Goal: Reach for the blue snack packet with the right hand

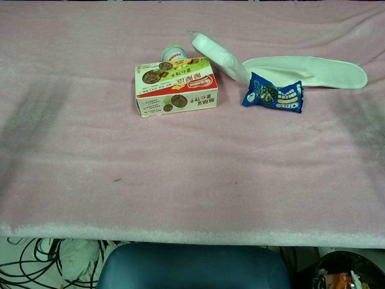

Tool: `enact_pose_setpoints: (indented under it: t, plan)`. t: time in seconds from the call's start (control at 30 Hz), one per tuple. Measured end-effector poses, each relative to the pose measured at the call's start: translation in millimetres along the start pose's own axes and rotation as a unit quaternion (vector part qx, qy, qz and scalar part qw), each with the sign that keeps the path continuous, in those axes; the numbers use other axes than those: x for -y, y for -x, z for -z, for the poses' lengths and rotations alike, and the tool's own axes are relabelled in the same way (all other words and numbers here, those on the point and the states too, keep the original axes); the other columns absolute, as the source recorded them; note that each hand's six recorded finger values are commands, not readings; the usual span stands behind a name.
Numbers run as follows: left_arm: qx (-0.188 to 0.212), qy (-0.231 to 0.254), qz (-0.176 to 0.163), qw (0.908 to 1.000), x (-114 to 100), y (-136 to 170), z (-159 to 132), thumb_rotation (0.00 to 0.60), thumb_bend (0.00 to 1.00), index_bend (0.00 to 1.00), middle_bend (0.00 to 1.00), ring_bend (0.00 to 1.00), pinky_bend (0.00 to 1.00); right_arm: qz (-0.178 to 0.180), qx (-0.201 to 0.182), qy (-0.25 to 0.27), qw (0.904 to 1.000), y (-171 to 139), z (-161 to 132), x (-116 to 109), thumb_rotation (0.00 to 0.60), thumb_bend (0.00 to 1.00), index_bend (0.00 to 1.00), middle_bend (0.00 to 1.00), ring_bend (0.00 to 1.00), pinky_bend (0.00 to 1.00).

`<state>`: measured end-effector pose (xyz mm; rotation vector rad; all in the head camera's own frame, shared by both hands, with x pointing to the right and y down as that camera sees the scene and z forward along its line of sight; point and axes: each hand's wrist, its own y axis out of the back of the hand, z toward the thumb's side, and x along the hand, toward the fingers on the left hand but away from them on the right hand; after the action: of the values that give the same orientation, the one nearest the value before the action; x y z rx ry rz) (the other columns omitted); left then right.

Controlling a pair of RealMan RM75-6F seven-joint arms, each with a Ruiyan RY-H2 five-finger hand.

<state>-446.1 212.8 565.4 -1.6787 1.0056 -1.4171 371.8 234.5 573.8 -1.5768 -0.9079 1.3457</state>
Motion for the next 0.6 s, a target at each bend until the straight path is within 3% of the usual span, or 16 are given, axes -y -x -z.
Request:
enact_pose_setpoints:
  t: [0.37,0.6]
  plan:
    - [0.002,0.003,-0.005,1.0,-2.6,1.8,-0.1,0.6,0.0,0.0,0.0,0.0,0.0,-0.001,-0.016,0.023,0.9996,7.1,-17.0,-0.7,0.6,0.11,0.0,0.01,0.0,0.23]
    - [0.005,0.004,-0.002,1.0,-1.2,0.2,-1.2,0.6,0.0,0.0,0.0,0.0,0.0,-0.024,-0.033,0.07,0.9967,35.5,-56.8,6.2,0.6,0.11,0.04,0.12,0.08,0.23]
